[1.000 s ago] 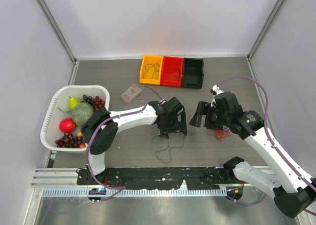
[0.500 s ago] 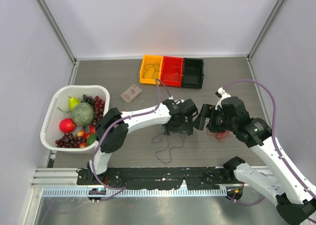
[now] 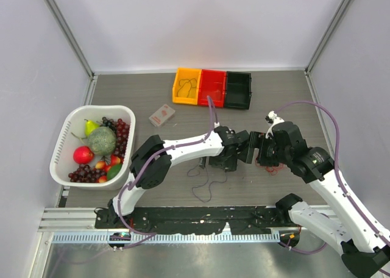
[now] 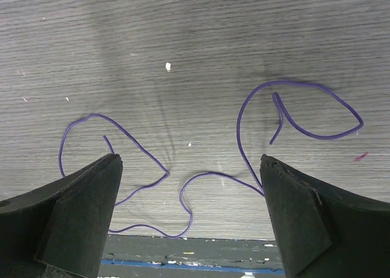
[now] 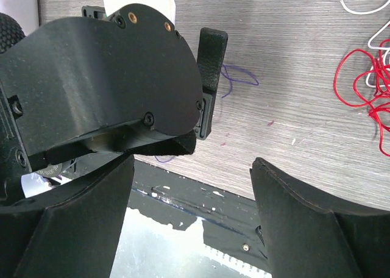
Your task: Untangle the cables
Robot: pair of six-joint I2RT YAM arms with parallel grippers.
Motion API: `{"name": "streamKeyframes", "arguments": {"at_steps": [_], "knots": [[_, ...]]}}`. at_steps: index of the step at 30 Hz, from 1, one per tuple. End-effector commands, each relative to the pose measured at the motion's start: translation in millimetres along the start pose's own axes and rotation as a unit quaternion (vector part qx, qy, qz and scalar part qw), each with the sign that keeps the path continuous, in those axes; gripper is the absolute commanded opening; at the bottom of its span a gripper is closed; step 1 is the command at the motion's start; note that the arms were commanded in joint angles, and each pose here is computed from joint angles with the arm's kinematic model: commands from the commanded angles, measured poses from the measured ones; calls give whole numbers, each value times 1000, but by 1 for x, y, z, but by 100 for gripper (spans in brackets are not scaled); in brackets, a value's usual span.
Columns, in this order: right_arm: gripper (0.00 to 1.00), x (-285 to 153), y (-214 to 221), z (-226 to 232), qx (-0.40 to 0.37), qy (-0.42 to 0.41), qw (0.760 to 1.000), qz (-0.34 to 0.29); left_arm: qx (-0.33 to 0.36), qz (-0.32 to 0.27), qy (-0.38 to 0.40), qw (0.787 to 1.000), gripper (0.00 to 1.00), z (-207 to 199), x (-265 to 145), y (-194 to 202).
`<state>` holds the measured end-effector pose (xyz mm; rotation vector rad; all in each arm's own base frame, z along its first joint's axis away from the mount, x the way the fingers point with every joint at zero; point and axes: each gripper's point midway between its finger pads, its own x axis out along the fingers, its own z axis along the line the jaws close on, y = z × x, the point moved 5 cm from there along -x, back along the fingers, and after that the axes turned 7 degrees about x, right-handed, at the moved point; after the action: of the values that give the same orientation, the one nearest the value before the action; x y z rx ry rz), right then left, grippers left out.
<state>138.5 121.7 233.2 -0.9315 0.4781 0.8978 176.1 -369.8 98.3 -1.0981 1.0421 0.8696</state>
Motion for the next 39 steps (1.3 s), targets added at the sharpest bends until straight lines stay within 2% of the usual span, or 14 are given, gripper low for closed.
{"name": "streamKeyframes", "arguments": {"at_steps": [1, 4, 7, 10, 14, 19, 20, 24, 26, 32, 39], "knots": [[82, -9, -13, 7, -10, -15, 999, -39, 13, -3, -6, 1000, 100, -1, 0, 0], [82, -9, -11, 5, -10, -13, 999, -37, 12, 1, -10, 1000, 100, 0, 1, 2], [82, -8, -7, 5, -8, -18, 999, -30, 5, 4, 20, 1000, 99, -3, 7, 7], [82, -8, -8, 4, -10, -15, 999, -31, -15, 22, 47, 999, 90, -2, 16, 13], [82, -10, -9, 6, -11, -19, 999, -34, -10, 16, 80, 997, 84, -4, 19, 13], [82, -11, -5, 6, -1, -23, 999, -26, -11, 2, 97, 995, 56, -1, 20, 13], [82, -13, -5, 5, -2, -21, 999, -28, -13, -1, 94, 995, 46, 1, 19, 15], [82, -18, -6, 4, -5, -17, 999, -32, -14, -21, 101, 995, 20, 8, 10, 13], [82, -19, -6, 4, -4, -15, 999, -31, -4, -38, 104, 994, 2, 11, 3, 8], [82, -22, -5, 3, 2, -10, 999, -35, 4, -92, 135, 987, 0, 19, -31, -10], [82, -26, 1, -3, 14, 9, 1000, -24, -60, -137, 232, 961, 0, 34, -60, -38]]}}
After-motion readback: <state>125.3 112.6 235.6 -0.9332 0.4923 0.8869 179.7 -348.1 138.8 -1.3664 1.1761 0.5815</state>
